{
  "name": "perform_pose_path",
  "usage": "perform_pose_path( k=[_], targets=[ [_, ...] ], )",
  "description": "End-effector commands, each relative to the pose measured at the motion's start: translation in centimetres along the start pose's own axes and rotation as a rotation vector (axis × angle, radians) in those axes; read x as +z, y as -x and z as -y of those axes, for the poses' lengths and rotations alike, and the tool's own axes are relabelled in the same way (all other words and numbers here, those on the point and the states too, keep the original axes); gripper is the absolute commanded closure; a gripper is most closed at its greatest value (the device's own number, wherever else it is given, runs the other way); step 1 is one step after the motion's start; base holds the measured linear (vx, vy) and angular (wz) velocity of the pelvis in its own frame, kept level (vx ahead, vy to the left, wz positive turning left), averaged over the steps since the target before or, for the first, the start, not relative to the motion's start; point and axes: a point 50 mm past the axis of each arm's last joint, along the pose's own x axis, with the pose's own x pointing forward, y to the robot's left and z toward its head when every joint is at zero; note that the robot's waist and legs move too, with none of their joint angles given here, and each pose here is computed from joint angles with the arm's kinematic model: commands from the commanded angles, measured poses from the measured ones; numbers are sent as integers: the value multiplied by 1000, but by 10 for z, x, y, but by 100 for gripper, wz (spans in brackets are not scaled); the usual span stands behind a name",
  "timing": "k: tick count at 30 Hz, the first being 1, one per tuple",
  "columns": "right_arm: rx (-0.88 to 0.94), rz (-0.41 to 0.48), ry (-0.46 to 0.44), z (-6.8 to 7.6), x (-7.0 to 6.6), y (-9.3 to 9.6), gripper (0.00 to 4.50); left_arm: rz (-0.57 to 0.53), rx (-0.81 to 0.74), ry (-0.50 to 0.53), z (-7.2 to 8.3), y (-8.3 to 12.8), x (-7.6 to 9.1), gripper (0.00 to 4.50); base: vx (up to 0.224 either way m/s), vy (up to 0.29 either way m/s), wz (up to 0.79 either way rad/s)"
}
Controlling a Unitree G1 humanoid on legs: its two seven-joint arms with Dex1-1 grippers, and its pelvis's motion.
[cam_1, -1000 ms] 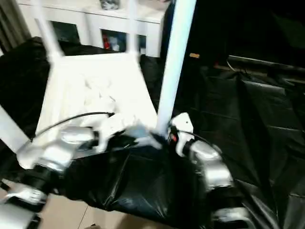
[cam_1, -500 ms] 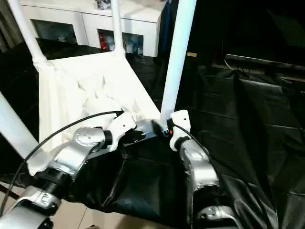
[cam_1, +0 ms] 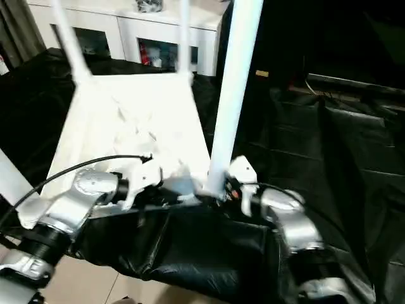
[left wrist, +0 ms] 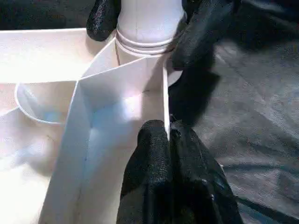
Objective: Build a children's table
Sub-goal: Rotate leg to tighten
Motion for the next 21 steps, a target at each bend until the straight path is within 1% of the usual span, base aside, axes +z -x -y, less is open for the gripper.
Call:
perform_pose_path(
  k=[1, 3, 4, 5, 8, 9, 10, 19, 21],
  targets=[
    [155, -25, -2, -13, 0, -8, 107, 37, -69, -78, 0, -4, 16, 450, 0, 0, 0],
    [174, -29, -4, -13, 1, -7, 115, 33, -74, -79, -2, -2, 15, 450, 0, 0, 0],
    [215, -31, -10, -15, 3, -7, 124, 26, -92, -80, -3, 1, 15, 450, 0, 0, 0],
    [221, -32, -11, -16, 3, -6, 146, 26, -94, -81, -3, 1, 15, 450, 0, 0, 0],
    [263, -37, -12, -19, 4, -6, 157, 20, -118, -82, -4, 4, 14, 450, 0, 0, 0],
    [268, -38, -12, -19, 4, -6, 166, 20, -120, -82, -4, 4, 14, 450, 0, 0, 0],
    [276, -42, -10, -20, 4, -6, 187, 18, -126, -82, -4, 4, 14, 450, 0, 0, 0],
    [302, -41, -36, -25, 1, -5, 201, 34, -143, -73, -3, 4, 13, 450, 0, 0, 0],
    [240, -11, -40, -24, 1, -8, 201, 54, -99, -58, -5, 2, 14, 450, 0, 0, 0]
  ],
)
